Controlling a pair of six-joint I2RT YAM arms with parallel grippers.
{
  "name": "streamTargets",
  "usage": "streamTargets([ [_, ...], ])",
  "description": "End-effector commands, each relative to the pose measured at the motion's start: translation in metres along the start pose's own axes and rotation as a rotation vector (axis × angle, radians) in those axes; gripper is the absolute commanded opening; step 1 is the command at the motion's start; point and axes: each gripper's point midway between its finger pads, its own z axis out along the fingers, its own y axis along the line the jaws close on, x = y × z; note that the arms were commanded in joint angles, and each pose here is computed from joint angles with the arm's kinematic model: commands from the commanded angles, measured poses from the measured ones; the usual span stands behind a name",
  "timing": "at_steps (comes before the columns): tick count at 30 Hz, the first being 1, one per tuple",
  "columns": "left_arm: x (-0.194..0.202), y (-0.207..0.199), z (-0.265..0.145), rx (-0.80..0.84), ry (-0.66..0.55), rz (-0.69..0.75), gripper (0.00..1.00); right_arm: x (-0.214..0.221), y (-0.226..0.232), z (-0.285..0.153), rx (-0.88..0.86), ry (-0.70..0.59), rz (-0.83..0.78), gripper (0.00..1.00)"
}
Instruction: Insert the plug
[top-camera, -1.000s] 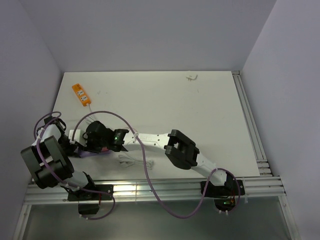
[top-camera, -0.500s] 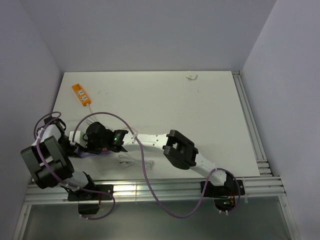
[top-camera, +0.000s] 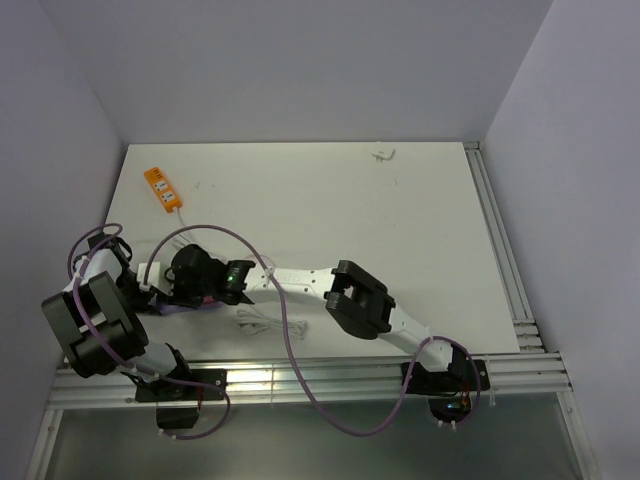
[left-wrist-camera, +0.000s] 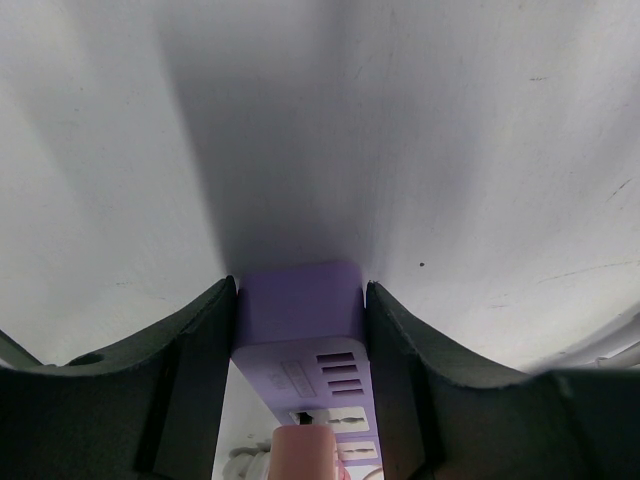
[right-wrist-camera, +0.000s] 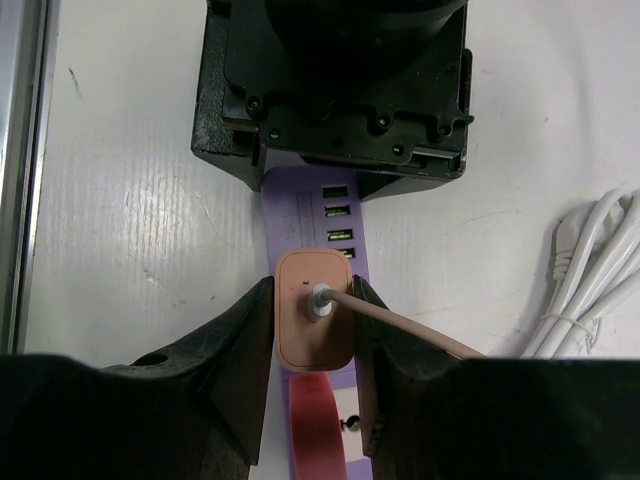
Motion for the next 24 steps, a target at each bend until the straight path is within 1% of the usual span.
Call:
streamTargets([
  [1,0.001,0.004,0.003,-0.009,-0.005,0.011,0.0,0.051,-0.001,0.005,0.001,0.097,0.022,0.0],
  [4,0.001,0.004,0.004,-0.008,-0.007,0.017,0.0,0.055,-0.002,0.0,-0.026,0.044,0.048,0.0],
  [7,0.003,0.004,0.007,-0.008,0.008,0.028,0.0,0.064,-0.009,0.0,-0.05,0.052,0.068,0.0],
  [10,0.003,0.004,0.008,-0.005,0.008,0.046,0.0,0.069,-0.009,-0.001,-0.086,0.029,0.091,0.0],
  [13,0.001,0.004,0.007,-0.008,0.002,0.054,0.0,0.08,-0.01,-0.004,-0.095,0.027,0.104,0.0],
  [17,0.002,0.002,0.007,0.0,0.01,0.048,0.0,0.08,-0.006,0.0,-0.103,0.035,0.1,0.0],
  [22,0.003,0.002,0.007,0.002,0.016,0.051,0.0,0.093,-0.004,0.005,-0.08,0.066,0.101,0.0],
  [24,0.004,0.002,0.008,0.003,0.015,0.051,0.0,0.09,-0.006,0.004,-0.066,0.06,0.108,0.0],
])
